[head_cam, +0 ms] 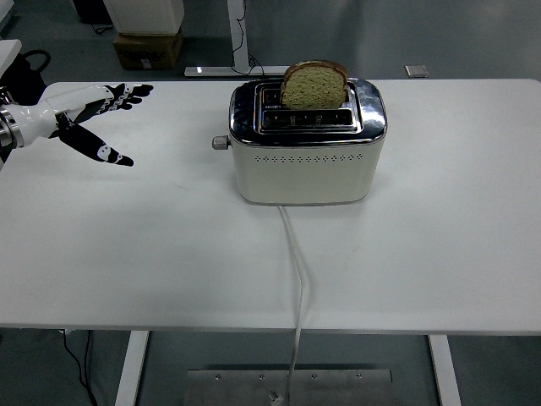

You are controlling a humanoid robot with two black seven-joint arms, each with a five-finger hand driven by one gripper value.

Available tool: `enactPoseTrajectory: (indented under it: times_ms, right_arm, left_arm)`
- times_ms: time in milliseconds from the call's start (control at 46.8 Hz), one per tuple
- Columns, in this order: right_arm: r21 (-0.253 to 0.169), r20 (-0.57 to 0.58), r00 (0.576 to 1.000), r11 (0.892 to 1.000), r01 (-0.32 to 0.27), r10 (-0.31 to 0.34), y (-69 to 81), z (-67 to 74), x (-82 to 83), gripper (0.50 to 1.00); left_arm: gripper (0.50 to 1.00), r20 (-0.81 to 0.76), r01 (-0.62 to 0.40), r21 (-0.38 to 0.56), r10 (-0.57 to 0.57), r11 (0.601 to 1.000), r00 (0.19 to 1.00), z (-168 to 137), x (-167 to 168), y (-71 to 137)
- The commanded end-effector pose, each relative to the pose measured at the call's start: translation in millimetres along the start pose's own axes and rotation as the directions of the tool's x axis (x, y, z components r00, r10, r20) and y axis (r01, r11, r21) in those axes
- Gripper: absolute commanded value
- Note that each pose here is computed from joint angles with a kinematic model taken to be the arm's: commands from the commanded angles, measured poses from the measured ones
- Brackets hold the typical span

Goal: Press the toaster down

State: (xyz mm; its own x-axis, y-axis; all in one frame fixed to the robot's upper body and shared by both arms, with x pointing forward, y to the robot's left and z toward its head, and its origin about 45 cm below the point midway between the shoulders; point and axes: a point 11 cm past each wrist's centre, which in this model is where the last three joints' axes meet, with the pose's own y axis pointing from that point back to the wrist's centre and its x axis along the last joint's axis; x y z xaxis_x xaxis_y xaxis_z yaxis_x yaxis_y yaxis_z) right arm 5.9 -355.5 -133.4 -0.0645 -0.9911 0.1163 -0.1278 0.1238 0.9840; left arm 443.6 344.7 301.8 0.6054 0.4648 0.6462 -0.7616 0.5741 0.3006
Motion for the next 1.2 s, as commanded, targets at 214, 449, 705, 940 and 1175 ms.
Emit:
enactPoseTrajectory:
  times_ms: [214,449,705,940,1175]
  right_arm:
    - [0.001,0.0,1.0,1.0,0.001,-0.001,0.0,-0.3,-0.2,1.0]
    - [0.0,0.0,1.0,1.0,-0.001,0.001,0.0,-0.2,0.3,1.0]
    - [0.001,0.001,1.0,1.0,0.0,0.0,0.0,-0.4,-0.2,1.0]
    - [-0.001,0.002,1.0,1.0,0.0,0.0,0.0,0.5,-0.1,0.998]
    - [0.001,0.0,1.0,1.0,0.001,-0.001,0.0,-0.3,-0.2,0.998]
  left_arm:
    - [1.0,0.108,0.076,-0.003,-0.075,0.997,0.991,12,-16,-9]
    - [1.0,0.125,0.093,0.007,-0.093,0.996,0.988,10,-21,-9]
    - [1.0,0.132,0.122,0.009,-0.122,0.992,0.984,9,-33,-16]
    - [1.0,0.117,0.147,-0.01,-0.144,0.989,0.983,11,-48,-26]
    - [1.0,0.112,0.155,-0.023,-0.152,0.988,0.982,14,-54,-31]
